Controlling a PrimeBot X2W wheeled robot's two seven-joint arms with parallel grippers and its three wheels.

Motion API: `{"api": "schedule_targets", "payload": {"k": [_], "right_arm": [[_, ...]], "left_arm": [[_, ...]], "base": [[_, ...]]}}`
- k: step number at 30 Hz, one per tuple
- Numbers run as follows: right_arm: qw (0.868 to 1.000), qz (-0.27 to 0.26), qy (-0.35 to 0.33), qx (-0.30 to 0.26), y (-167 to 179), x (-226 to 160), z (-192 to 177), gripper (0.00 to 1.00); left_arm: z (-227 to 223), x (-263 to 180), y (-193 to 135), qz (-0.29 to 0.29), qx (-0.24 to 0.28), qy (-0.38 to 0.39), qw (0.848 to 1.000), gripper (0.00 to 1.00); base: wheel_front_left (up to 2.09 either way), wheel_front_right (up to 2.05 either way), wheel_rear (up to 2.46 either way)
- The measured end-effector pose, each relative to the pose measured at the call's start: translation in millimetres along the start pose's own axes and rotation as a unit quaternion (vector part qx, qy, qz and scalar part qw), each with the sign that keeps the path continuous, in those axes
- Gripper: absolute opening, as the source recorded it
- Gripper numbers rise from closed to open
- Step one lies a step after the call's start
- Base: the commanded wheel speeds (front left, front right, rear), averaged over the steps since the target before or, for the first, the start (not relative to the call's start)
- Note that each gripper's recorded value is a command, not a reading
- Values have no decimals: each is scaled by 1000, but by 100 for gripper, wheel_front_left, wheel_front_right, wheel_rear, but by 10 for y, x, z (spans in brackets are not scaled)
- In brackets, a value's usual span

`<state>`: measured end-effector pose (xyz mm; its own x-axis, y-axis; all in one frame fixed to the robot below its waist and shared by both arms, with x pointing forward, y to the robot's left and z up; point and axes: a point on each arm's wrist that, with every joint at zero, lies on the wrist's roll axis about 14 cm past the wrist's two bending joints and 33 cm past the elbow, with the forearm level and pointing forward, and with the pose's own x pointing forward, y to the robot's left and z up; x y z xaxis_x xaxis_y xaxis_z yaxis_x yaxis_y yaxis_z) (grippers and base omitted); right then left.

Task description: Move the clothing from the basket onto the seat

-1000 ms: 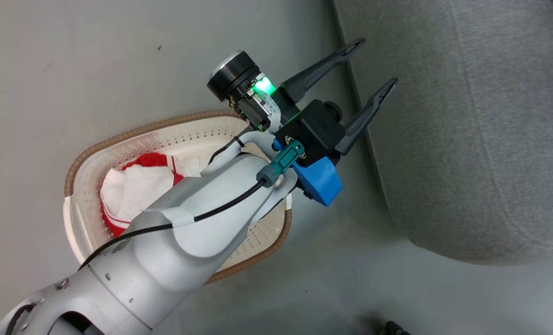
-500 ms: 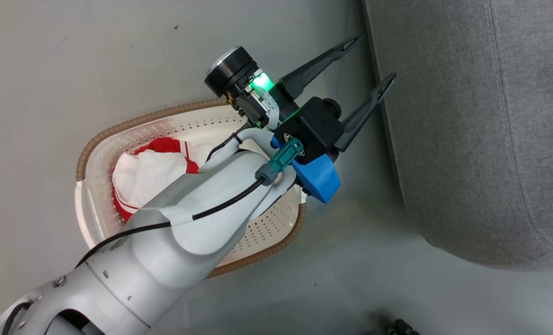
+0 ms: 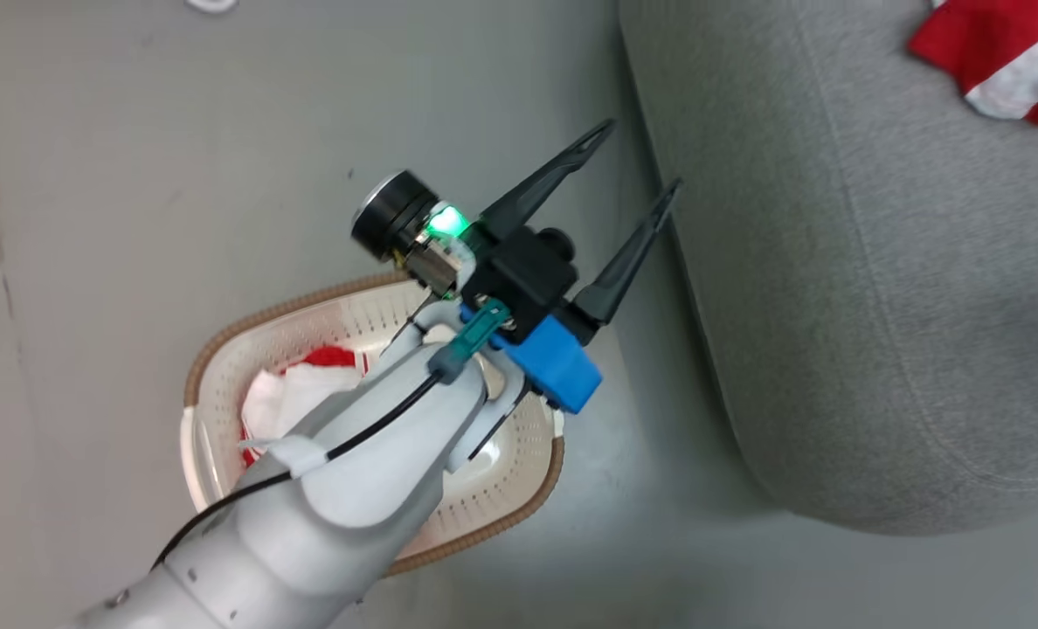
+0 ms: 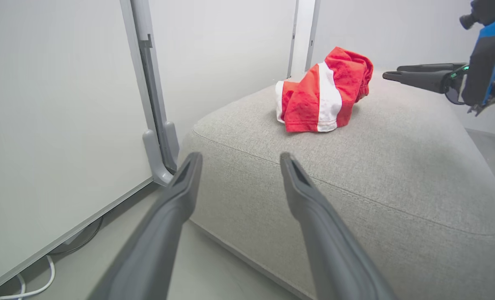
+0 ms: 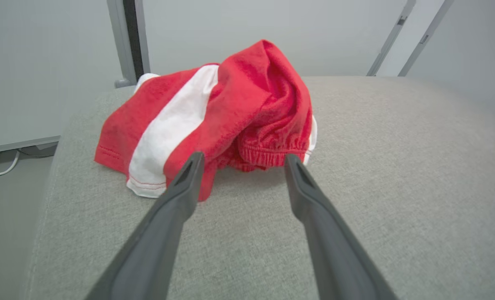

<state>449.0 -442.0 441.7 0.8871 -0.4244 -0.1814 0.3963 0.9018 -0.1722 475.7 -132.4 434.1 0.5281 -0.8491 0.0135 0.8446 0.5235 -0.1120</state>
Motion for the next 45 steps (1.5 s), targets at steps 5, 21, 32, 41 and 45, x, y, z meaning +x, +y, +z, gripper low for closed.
{"api": "schedule_targets", "payload": {"k": [5,21,32,41,45], "right_arm": [[998,25,-58,14,189,-338,290,100],[962,178,-195,69,1351,-1212,1071,100],[946,224,-219,84,1649,-1602,1189,100],[944,236,-207,99,1755,-1785,1093,100],[945,241,-197,105,1797,-1864,1014,100]], "left_arm": [[207,-243,23,47,-8,-12,999,100],[930,-1619,534,278,33,-75,957,100],[1008,-2410,578,368,48,-84,925,100],[1020,-2734,552,399,47,-92,911,100],[1002,-2855,546,411,47,-91,906,100]], "base": [[0,0,0],[0,0,0],[0,0,0],[0,0,0],[0,0,0]]}}
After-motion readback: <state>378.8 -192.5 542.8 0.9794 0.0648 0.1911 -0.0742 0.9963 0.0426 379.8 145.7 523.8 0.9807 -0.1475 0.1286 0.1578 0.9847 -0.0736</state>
